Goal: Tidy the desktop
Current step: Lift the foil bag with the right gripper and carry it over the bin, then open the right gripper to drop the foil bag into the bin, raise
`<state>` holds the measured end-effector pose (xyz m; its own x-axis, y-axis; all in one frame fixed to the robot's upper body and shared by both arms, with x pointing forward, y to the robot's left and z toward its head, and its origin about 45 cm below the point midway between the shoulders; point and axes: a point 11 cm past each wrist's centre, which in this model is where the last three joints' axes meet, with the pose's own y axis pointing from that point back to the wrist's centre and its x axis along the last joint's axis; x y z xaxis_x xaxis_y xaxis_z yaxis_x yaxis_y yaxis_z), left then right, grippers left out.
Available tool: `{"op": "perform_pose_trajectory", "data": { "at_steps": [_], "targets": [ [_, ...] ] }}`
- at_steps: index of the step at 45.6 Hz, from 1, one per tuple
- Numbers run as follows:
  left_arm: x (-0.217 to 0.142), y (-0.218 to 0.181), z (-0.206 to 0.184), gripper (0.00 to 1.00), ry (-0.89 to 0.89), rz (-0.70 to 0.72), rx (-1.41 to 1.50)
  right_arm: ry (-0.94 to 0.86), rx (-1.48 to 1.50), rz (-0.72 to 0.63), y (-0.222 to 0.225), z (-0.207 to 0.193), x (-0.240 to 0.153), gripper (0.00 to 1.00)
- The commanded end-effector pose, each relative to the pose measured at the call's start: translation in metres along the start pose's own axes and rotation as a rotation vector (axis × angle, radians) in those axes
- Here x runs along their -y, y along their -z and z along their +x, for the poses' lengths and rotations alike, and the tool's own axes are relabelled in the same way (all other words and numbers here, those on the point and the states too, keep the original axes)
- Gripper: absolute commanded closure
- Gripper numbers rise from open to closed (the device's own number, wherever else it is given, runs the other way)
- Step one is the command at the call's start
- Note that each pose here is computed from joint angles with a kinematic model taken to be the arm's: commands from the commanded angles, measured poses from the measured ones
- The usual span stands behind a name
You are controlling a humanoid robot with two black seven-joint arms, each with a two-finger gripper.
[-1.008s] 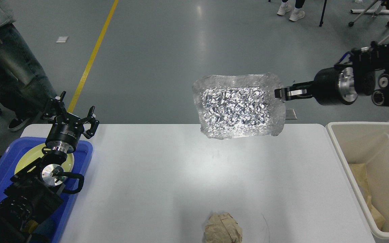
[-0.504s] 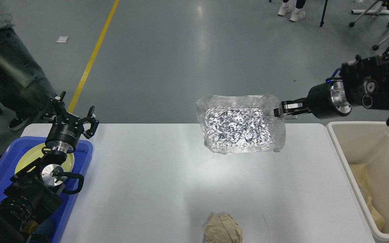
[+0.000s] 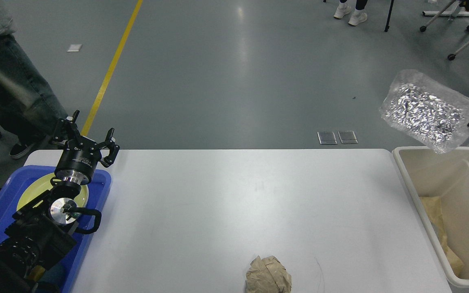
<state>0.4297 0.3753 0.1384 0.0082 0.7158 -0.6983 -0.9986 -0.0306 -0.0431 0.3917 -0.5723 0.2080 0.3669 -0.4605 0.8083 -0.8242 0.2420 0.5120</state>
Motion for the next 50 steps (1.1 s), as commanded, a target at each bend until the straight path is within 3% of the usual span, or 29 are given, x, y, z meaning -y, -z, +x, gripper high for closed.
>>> {"op": "perform_pose_trajectory", "data": {
  "at_steps": [1,10,11,13,32,38,50],
  "targets": [
    [0.0,0.0,0.001,0.04,-0.002,0.001,0.001,-0.095,0.158,-0.067,-0.043,-0.054,-0.003,1.0],
    [0.0,0.0,0.0,0.04,-0.001,0.0,0.0,-0.229,0.134,-0.129,-0.057,-0.054,-0.008,1.0],
    [0.0,0.0,0.0,0.04,-0.001,0.0,0.0,-0.228,0.133,-0.13,-0.058,-0.055,-0.009,0.87],
    [0.0,0.0,0.001,0.04,-0.002,0.001,0.001,-0.226,0.129,-0.134,-0.059,-0.056,-0.009,0.0],
    [0.0,0.0,0.001,0.04,-0.002,0.001,0.001,-0.242,0.132,-0.116,-0.05,-0.054,-0.006,0.0],
    [0.0,0.0,0.001,0.04,-0.002,0.001,0.001,-0.295,0.153,-0.055,-0.018,-0.023,0.003,0.0],
    [0.0,0.0,0.001,0.04,-0.002,0.001,0.001,-0.306,0.175,0.07,0.051,-0.003,0.02,0.0]
  ]
}}
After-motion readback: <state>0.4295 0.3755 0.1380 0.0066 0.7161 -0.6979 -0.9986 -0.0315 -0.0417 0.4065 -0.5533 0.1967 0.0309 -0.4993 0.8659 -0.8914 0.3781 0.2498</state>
